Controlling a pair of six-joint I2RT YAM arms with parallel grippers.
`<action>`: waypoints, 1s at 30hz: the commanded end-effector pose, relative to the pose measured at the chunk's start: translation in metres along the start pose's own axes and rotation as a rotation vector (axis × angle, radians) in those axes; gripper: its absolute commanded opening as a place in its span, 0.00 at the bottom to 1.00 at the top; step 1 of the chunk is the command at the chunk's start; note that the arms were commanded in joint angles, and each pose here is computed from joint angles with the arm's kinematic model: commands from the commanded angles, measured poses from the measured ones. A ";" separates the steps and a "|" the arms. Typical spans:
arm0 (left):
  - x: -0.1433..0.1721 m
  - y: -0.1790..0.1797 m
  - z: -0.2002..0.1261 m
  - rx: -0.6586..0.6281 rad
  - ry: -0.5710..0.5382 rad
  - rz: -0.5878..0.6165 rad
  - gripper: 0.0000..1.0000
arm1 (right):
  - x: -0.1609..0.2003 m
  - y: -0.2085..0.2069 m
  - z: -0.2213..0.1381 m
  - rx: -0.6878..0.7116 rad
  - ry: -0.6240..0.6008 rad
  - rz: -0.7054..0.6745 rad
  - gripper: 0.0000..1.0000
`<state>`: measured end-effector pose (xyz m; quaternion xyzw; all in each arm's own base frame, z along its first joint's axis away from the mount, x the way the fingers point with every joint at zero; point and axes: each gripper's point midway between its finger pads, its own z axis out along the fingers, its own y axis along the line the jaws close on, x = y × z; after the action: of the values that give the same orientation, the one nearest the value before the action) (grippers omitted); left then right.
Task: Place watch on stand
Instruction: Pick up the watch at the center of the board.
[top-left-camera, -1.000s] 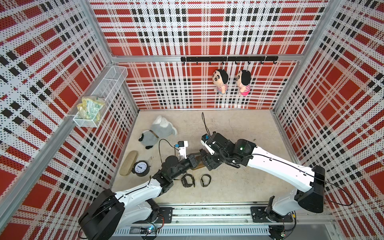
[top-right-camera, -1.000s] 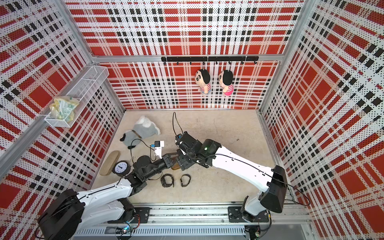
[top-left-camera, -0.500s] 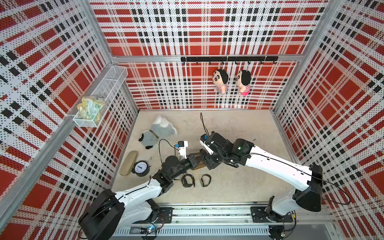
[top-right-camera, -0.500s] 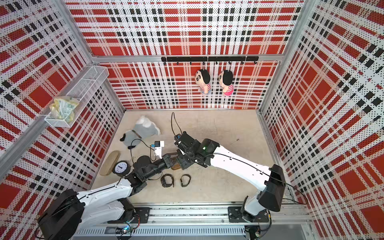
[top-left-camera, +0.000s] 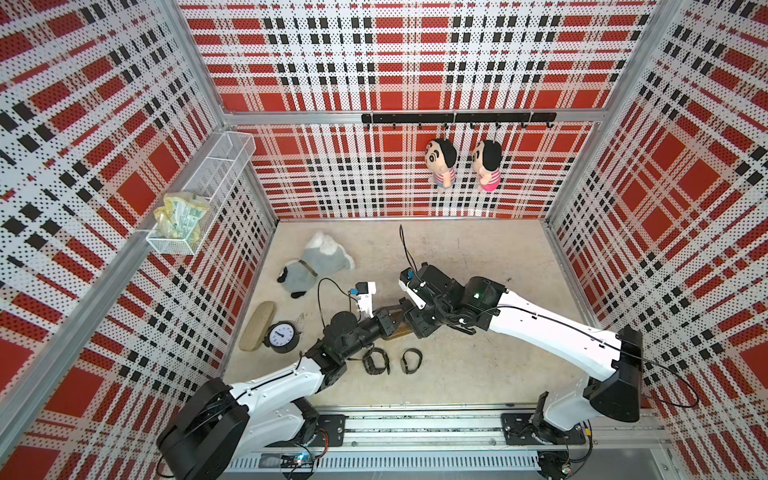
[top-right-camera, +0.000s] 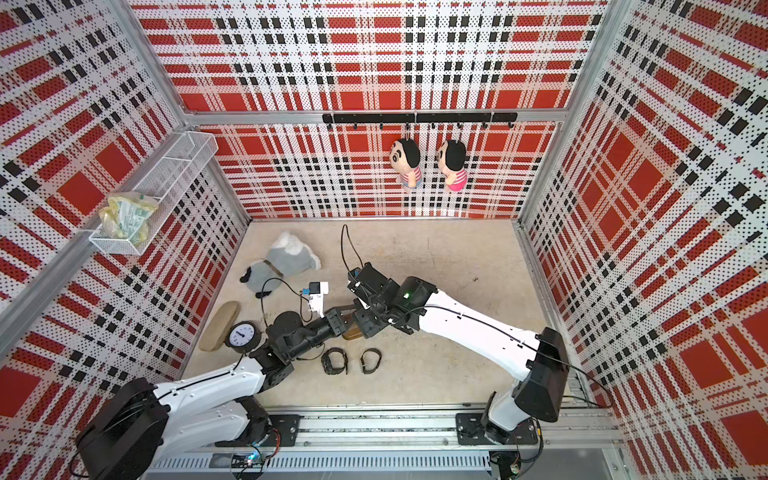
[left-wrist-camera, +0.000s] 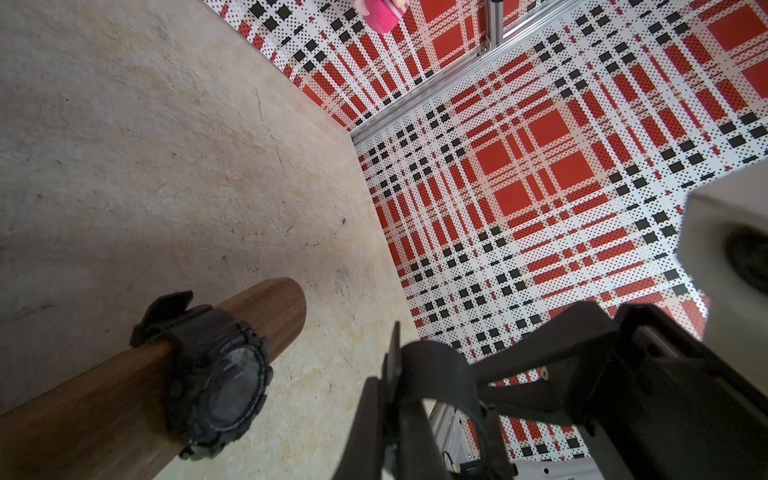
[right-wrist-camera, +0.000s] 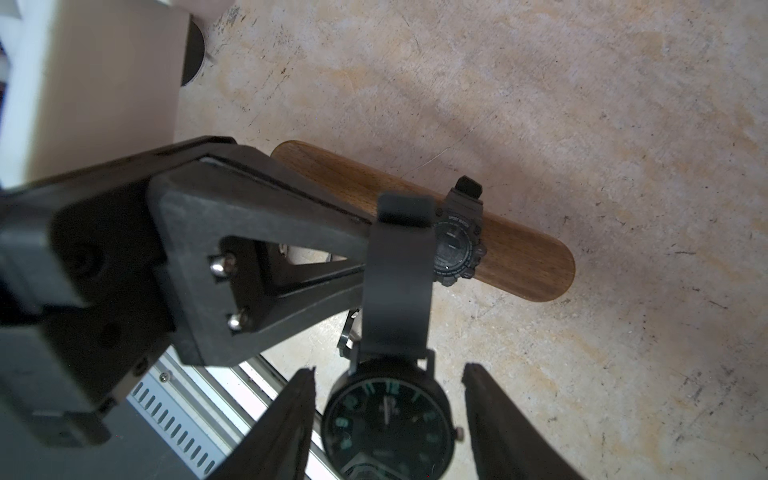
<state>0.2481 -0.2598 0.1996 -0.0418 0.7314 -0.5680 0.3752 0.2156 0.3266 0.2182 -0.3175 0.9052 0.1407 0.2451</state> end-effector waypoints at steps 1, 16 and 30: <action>-0.001 -0.007 0.001 0.018 -0.005 0.021 0.00 | -0.004 0.003 -0.003 0.003 -0.007 -0.001 0.58; -0.003 -0.009 0.003 0.022 -0.003 0.026 0.00 | -0.002 0.002 -0.003 0.012 -0.001 -0.007 0.51; -0.001 -0.009 0.004 0.022 0.003 0.026 0.00 | 0.000 0.000 -0.003 0.029 0.005 -0.010 0.51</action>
<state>0.2475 -0.2614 0.1963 -0.0395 0.7348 -0.5655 0.3725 0.2141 0.3235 0.2161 -0.3197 0.9067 0.1301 0.2424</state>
